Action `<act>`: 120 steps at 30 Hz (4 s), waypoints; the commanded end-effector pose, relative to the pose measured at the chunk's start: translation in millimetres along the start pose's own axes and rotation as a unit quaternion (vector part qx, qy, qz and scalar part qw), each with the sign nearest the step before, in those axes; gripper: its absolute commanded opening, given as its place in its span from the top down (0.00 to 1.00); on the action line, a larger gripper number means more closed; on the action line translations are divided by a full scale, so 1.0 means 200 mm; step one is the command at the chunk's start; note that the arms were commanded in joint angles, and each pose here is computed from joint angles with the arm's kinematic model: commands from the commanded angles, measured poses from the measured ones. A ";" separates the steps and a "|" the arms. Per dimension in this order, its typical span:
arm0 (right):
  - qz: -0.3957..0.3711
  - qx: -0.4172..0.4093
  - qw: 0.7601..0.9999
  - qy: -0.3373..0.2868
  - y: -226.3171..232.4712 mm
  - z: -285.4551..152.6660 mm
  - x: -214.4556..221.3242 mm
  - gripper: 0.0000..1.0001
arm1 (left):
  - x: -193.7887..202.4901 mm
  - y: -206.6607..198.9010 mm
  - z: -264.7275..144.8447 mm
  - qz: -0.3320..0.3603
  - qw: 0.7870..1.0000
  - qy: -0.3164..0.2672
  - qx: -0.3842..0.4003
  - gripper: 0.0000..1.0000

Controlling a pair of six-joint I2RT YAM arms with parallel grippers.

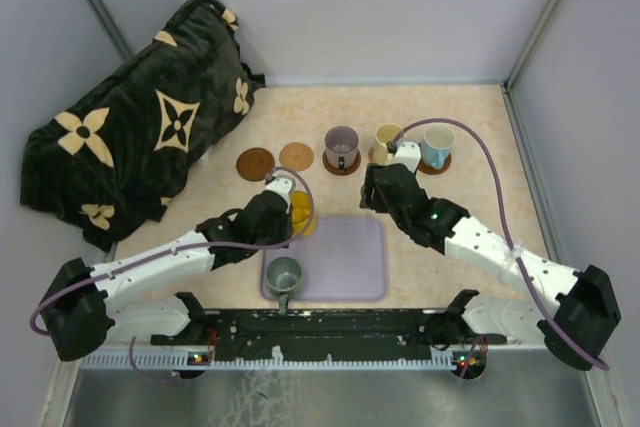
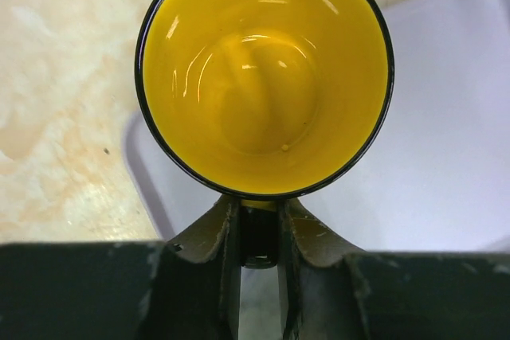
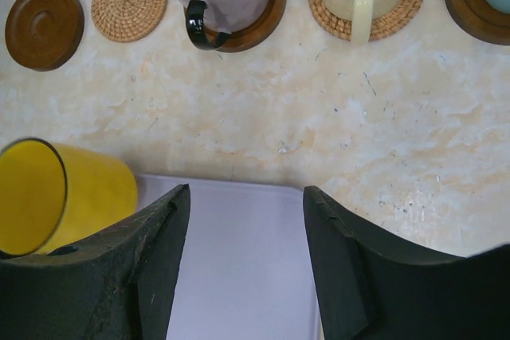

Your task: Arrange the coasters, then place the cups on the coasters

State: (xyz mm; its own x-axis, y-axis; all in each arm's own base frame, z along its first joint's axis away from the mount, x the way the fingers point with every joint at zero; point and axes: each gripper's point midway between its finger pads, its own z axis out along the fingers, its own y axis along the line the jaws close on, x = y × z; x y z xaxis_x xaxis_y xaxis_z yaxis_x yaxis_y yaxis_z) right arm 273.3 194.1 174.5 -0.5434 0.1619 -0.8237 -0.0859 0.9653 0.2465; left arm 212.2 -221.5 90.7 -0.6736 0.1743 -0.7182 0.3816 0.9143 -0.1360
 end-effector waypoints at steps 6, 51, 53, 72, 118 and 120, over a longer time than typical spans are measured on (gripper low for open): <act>0.029 0.003 0.998 -0.052 -0.06 -0.09 -0.07 0.41 | -0.62 -0.05 -0.07 -0.034 0.981 -0.188 -0.040 1.00; 0.042 -0.001 0.999 -0.029 -0.16 -0.14 0.09 0.45 | -0.95 0.38 0.67 -0.080 0.974 -0.129 -0.170 1.00; 0.043 -0.004 0.999 -0.027 -0.15 -0.14 0.10 0.46 | -0.94 0.38 0.67 -0.084 0.974 -0.129 -0.169 1.00; 0.045 -0.007 0.999 -0.020 -0.14 -0.13 0.12 0.46 | -0.89 0.42 0.69 -0.114 0.972 -0.123 -0.165 1.00; 0.051 -0.027 0.998 -0.014 -0.09 -0.10 0.13 0.46 | -0.60 0.42 0.70 -0.109 0.978 -0.048 -0.173 1.00; 0.052 -0.028 0.998 -0.016 -0.08 -0.10 0.12 0.46 | -0.60 0.41 0.69 -0.106 0.977 -0.048 -0.176 1.00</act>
State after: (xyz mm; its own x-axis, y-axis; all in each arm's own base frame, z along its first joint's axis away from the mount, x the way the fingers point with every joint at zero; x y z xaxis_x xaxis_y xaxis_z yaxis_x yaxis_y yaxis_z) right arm 238.8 168.6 145.0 -0.5591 0.2252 -0.7979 -0.0642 0.9477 0.3125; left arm 429.3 -225.8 74.7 -0.6092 -0.0787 -0.7891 -0.0040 0.9954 -0.0962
